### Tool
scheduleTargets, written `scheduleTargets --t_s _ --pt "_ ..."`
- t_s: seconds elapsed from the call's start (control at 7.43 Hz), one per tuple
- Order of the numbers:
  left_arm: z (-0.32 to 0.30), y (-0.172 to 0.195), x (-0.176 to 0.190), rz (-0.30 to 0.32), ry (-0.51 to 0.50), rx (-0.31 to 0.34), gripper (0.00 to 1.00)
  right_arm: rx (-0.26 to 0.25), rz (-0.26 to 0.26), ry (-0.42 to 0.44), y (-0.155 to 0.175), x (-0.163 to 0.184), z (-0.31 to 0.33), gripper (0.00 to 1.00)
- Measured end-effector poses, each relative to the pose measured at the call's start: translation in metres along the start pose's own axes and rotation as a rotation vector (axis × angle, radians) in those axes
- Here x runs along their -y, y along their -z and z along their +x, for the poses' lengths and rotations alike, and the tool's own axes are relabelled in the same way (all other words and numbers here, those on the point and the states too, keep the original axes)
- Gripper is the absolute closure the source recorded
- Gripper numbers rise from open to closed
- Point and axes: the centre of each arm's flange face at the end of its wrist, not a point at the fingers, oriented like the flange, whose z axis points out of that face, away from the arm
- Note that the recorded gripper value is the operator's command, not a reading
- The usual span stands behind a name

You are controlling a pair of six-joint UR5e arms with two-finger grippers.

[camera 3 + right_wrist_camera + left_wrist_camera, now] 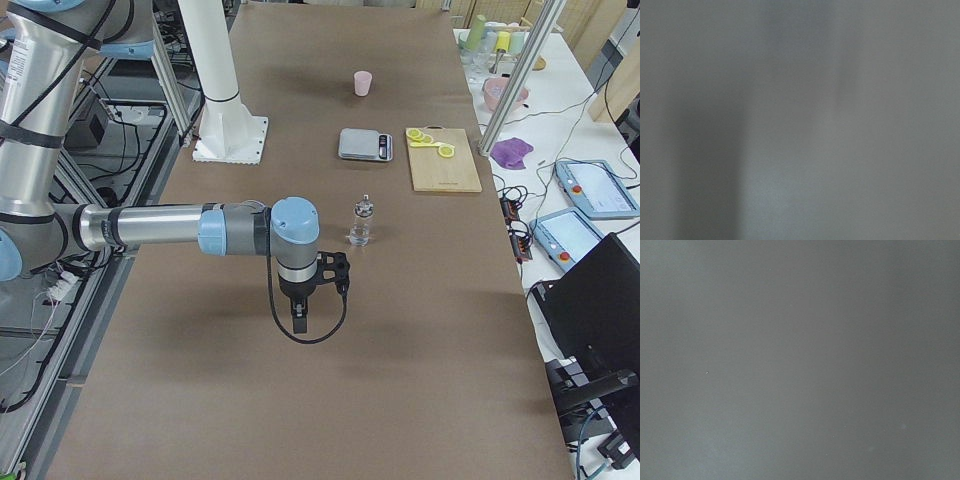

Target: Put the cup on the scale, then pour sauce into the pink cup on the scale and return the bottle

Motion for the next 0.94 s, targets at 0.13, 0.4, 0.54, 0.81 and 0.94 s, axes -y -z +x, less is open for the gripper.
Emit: scheduleTargets --t_s 0.13,0.4,0.54,0.81,0.94 --pt "0.001 0.001 0.0 0.002 -0.001 -0.001 0.02 0.0 0.0 0.0 0.0 0.0 0.0 0.0" --pt "0.005 0.005 0.002 0.012 -0.011 -0.002 0.02 -0.005 0.006 0.004 0.002 0.001 0.0 0.0" --pt "0.01 0.011 0.006 0.023 -0.023 0.003 0.02 -0.009 0.013 0.01 0.004 0.004 -0.002 0.0" --pt "0.018 0.02 0.012 0.044 -0.043 0.009 0.02 -0.007 0.032 0.025 0.011 0.01 -0.007 0.0" --pt "0.02 0.023 0.017 0.05 -0.046 0.009 0.02 -0.009 0.055 0.043 0.022 0.015 -0.016 0.0"
